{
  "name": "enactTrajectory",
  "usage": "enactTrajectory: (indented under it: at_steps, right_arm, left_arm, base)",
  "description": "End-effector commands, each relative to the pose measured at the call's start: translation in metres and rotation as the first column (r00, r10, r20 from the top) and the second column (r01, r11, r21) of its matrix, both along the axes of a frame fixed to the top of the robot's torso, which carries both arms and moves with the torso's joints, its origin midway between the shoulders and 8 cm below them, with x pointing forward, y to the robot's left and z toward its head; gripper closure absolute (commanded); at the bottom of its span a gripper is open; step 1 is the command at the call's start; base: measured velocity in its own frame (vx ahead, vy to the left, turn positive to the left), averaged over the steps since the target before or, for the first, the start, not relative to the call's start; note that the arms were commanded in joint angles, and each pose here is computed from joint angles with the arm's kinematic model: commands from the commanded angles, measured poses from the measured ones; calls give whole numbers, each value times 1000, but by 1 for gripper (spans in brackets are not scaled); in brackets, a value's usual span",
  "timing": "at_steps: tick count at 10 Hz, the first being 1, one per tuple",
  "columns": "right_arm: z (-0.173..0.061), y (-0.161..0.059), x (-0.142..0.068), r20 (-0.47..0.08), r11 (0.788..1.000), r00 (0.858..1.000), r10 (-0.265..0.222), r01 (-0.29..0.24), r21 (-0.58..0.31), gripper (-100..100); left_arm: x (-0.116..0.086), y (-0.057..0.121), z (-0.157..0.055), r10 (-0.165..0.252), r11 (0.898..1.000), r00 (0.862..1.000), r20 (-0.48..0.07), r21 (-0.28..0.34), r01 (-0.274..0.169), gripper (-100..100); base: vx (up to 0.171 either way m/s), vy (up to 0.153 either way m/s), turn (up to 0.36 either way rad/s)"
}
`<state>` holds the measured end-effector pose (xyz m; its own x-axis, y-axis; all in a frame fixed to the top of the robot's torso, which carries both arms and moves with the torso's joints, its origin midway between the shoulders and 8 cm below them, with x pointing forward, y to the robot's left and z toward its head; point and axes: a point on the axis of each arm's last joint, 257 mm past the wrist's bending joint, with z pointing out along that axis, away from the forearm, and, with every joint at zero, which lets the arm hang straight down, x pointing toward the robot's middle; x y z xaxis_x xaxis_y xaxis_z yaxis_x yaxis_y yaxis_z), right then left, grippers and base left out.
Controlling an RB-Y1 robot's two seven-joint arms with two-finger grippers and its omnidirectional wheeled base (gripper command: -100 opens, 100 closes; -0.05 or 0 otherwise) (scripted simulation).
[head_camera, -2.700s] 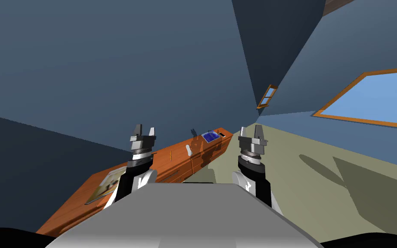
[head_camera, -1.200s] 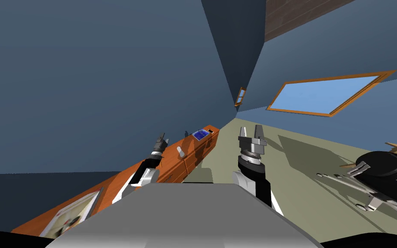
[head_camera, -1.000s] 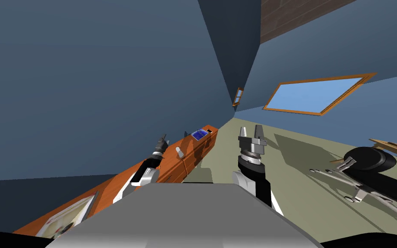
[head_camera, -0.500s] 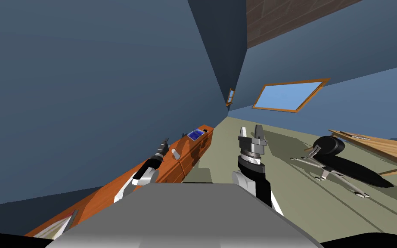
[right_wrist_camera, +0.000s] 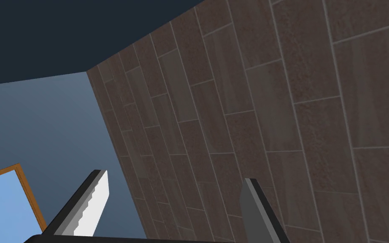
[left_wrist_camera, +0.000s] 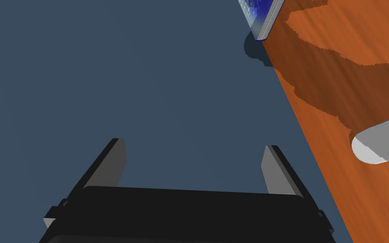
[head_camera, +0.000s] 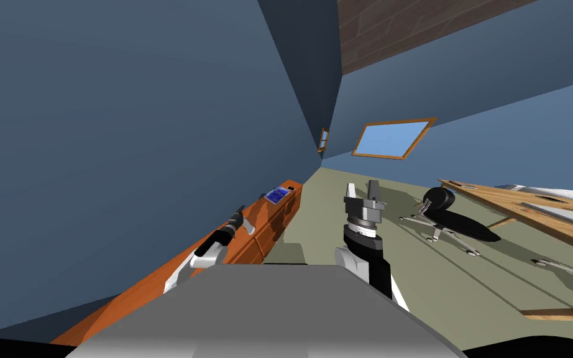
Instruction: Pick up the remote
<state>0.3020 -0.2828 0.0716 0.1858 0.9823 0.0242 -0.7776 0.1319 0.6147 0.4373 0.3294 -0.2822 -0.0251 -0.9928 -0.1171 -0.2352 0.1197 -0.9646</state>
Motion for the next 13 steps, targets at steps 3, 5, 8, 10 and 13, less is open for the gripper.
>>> enactTrajectory:
  at_steps: [3,5,8,10,13]
  right_arm:
    - [0,0,0,0,1000,1000,0,0,0,0]
    - [0,0,0,0,1000,1000,0,0,0,0]
    - [0,0,0,0,1000,1000,0,0,0,0]
    - [0,0,0,0,1000,1000,0,0,0,0]
    - [0,0,0,0,1000,1000,0,0,0,0]
  left_arm:
    - [-11,11,-45,2,1000,992,-129,14,0,-100]
    - [-21,19,-71,5,1000,978,-210,22,0,-100]
    - [-47,36,-122,17,999,930,-366,38,-3,-100]
    - [-63,45,-145,24,999,898,-440,45,-5,-100]
    - [-99,63,-185,39,998,821,-570,58,-7,-100]
  base:
    - [22,11,-161]
    - [32,15,-181]
    - [39,30,-246]
    - [34,23,-202]
    - [30,32,-194]
